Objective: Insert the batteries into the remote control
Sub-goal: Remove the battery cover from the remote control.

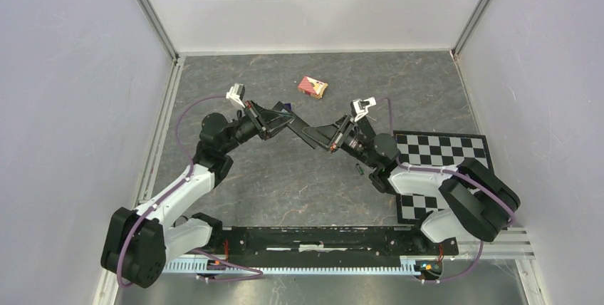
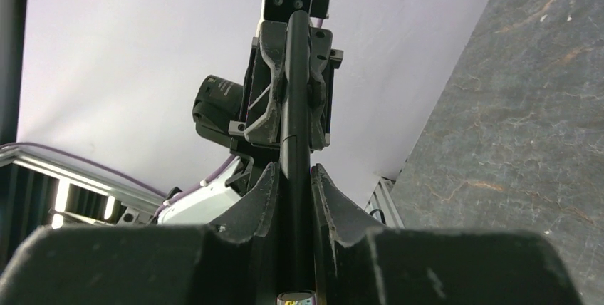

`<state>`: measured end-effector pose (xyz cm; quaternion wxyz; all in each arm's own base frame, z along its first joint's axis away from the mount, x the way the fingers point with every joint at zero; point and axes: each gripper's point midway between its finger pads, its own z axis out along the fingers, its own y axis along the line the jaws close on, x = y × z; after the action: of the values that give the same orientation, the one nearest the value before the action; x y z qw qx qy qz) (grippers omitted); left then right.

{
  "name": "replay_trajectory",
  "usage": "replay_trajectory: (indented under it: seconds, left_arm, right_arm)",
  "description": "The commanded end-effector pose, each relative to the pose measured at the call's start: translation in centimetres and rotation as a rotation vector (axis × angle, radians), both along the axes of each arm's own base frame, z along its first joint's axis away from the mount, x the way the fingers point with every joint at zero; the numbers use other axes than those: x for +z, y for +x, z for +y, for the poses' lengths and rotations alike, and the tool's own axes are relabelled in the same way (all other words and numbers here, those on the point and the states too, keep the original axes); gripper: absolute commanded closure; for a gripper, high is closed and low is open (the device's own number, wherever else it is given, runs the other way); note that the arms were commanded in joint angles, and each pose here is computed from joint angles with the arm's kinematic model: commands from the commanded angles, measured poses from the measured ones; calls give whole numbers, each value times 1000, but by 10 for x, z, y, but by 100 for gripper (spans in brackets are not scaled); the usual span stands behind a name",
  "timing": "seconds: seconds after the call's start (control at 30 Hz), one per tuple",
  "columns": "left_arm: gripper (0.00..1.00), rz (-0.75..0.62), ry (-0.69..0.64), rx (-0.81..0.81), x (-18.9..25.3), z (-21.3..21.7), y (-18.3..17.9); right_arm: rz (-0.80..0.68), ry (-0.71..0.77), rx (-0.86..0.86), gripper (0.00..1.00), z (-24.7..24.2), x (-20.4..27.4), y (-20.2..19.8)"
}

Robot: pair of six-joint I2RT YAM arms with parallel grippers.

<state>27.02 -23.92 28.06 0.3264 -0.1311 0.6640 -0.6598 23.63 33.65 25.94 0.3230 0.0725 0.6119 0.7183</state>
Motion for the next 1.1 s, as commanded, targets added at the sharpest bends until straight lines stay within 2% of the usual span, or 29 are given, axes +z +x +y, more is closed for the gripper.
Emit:
replay_trajectory:
  seconds: [0.0, 0.2, 0.33, 0.53, 0.67, 0.87, 1.0, 1.07]
  left_arm:
    - [98, -119, -91, -17, 71, 6, -4]
    - [98, -111, -114, -4, 79, 13, -1]
    - [98, -90, -83, 6, 68, 13, 2]
    - [98, -78, 13, 23, 41, 12, 8]
    - [98, -80, 64, 55, 26, 16, 10]
    - [98, -92, 93, 78, 20, 17, 15]
    - [98, -87, 126, 82, 8, 17, 19]
    - [98, -92, 146, 86, 2, 17, 21]
  right_arm:
    - [-78, -26, 67, 99, -7, -13, -22]
    - [-170, -93, 76, 98, -14, -20, -26]
    - [-146, -199, 41, 93, -11, -36, -15]
    - [-38, -311, 9, 60, -2, -52, 8]
    - [9, -345, -2, 43, -2, -61, 12]
    - [41, -332, -1, 36, -7, -65, 6]
    - [17, -288, -12, 19, -11, -54, 2]
    - [11, -246, -18, 15, -15, -49, -2]
